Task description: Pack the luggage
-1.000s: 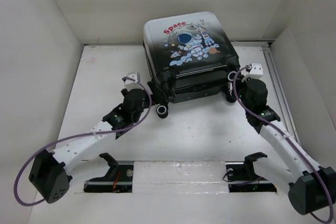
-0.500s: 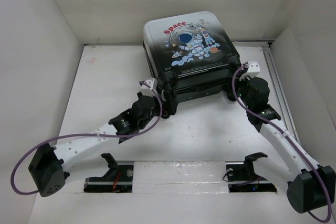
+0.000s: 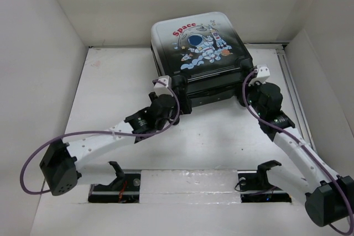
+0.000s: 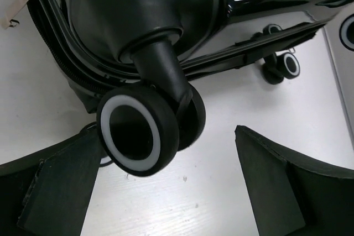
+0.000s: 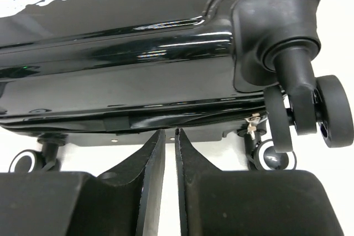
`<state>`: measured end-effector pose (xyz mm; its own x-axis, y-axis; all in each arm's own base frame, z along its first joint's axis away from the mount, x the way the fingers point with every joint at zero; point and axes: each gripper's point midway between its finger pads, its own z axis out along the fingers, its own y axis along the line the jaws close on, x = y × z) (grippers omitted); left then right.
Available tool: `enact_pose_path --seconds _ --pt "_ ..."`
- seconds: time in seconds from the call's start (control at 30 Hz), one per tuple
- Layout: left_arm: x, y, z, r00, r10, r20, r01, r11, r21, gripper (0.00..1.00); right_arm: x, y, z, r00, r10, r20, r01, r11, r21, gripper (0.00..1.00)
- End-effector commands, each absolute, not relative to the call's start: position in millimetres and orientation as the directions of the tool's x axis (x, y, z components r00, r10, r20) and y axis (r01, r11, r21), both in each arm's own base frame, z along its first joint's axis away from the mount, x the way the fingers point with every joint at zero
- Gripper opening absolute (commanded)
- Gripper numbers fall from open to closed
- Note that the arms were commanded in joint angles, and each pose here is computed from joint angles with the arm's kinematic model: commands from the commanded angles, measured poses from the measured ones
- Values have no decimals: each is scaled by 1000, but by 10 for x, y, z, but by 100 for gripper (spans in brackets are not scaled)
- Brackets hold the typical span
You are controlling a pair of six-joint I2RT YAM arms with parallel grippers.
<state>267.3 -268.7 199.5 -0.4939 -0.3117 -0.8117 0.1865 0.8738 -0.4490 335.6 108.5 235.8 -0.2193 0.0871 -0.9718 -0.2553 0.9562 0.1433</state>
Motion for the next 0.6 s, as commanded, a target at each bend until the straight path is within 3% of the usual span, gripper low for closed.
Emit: enact_pose_path --seconds 0.0,0.3,0.57 --pt "2814 -2710 2272 -432 -358 -827 159 873 -461 99 3336 1158 2589 -139 97 -986 -299 945 135 18" --pt "2975 -2752 2184 -407 -322 -855 124 908 -401 99 3310 1248 2513 -157 79 -984 -333 934 128 18" --pt "2989 -2877 2047 -440 -309 -843 141 904 -405 89 3260 1299 2579 -140 83 -987 -352 927 128 24"
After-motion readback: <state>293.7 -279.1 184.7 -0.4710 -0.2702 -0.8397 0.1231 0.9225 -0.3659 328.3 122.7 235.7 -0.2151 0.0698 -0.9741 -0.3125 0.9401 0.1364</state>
